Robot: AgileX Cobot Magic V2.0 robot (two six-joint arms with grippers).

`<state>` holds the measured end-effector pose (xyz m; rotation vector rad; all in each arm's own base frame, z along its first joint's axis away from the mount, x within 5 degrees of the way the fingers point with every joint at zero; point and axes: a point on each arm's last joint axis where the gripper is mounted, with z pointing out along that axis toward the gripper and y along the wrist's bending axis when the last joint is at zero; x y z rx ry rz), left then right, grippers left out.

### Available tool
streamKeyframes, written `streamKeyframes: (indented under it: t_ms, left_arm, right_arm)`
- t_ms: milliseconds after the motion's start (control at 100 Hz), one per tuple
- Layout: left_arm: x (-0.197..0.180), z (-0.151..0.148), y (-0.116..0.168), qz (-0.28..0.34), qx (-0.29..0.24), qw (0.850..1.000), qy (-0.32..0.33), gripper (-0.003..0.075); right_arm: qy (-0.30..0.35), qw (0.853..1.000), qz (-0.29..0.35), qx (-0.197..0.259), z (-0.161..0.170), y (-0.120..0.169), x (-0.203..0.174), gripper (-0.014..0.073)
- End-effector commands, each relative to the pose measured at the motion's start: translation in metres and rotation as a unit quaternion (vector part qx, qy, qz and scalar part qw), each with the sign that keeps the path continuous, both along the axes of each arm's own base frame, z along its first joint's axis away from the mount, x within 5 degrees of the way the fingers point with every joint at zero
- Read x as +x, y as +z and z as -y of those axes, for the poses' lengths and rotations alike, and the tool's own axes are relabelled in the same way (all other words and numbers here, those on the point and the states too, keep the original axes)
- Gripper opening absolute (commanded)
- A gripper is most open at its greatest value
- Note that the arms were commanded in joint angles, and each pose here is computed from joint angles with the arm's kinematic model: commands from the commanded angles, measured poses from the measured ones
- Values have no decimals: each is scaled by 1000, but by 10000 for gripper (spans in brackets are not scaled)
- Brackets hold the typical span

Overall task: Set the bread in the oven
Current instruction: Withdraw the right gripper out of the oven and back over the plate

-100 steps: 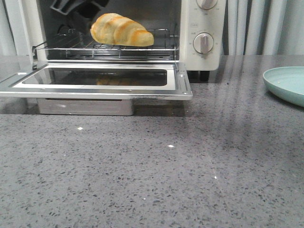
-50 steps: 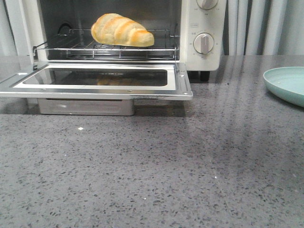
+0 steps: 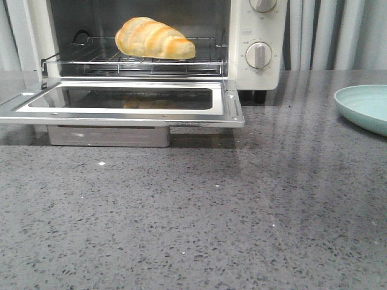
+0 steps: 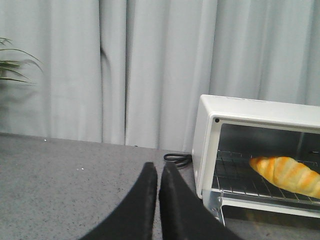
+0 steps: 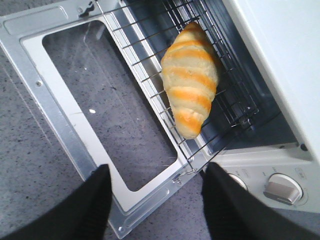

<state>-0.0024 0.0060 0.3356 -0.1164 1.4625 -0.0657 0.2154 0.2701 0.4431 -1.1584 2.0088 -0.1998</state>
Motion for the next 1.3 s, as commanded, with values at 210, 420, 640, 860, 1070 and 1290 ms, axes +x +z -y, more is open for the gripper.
streamKeyframes:
  t_ms: [210, 420, 640, 860, 1070, 1290]
  left_arm:
    - [16, 5, -25, 19, -20, 999, -24, -21]
    - [21, 5, -34, 3, -27, 999, -27, -21]
    - [21, 5, -34, 2, -27, 999, -27, -21]
    - [21, 5, -34, 2, -27, 999, -27, -21]
    - [21, 5, -34, 2, -27, 999, -27, -21]
    - [21, 5, -34, 2, -27, 999, -27, -21]
  right_arm:
    - [-21, 996, 18, 83, 55, 56, -35, 40]
    - [-20, 994, 30, 104, 71, 69, -45, -40]
    - [-26, 994, 42, 101, 79, 72, -47, -39]
    - [-26, 994, 41, 98, 77, 70, -46, -39]
    - [-23, 994, 45, 101, 76, 70, -45, -39]
    - [-23, 994, 45, 101, 76, 70, -45, -39]
